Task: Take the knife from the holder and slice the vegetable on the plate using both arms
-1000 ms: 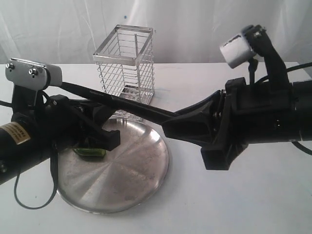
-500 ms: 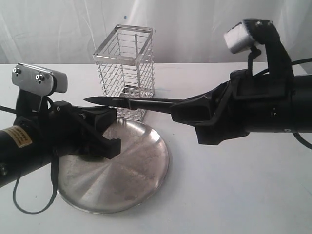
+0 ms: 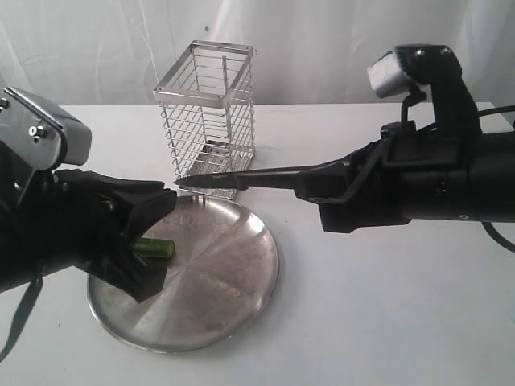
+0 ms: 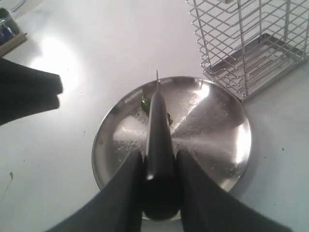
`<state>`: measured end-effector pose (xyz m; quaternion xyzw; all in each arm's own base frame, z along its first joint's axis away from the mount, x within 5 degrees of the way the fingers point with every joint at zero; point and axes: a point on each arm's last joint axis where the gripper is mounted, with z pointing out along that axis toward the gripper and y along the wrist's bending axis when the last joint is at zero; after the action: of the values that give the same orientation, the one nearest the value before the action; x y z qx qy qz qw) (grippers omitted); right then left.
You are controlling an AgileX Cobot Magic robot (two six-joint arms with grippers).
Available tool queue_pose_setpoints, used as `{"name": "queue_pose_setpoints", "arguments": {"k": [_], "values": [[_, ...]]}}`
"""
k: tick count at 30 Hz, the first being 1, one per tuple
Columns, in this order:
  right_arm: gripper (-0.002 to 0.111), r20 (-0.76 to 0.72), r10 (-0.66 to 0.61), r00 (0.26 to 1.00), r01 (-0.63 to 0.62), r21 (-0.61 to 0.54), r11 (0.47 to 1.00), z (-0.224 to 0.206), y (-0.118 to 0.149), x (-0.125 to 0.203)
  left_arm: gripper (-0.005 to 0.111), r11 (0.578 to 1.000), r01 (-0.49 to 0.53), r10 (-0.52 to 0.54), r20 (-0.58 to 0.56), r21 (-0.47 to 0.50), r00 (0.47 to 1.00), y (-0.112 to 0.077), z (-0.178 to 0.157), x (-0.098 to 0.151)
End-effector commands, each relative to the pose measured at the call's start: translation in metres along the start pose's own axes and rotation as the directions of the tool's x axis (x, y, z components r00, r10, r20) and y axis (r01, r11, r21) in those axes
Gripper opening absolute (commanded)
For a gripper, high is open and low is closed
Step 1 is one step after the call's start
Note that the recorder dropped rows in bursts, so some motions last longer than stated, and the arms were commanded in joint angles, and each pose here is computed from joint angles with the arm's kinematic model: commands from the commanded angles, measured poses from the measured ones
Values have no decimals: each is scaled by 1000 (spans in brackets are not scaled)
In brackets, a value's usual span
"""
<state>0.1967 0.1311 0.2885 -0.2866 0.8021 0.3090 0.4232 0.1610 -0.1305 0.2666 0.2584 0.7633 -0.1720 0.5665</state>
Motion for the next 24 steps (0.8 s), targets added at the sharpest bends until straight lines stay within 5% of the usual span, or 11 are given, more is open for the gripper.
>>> {"name": "queue_pose_setpoints", "arguments": {"k": [1,9,16,24], "values": [[0,-6,39,999,-39,-2,999,10,-5,3,22,996,-80,81,-10,39,997,-3,-13,-3],[0,-29,3,1000,-1,44,999,30,-6,9,51,969,-227,234,-58,97,971,-7,-14,5],[0,-12,-12,1000,13,92,996,32,-8,6,55,838,-535,546,-159,108,823,-2,6,32],[0,30,48,998,-49,24,999,30,-1,1,45,894,-444,390,-394,-53,832,26,47,41]]}}
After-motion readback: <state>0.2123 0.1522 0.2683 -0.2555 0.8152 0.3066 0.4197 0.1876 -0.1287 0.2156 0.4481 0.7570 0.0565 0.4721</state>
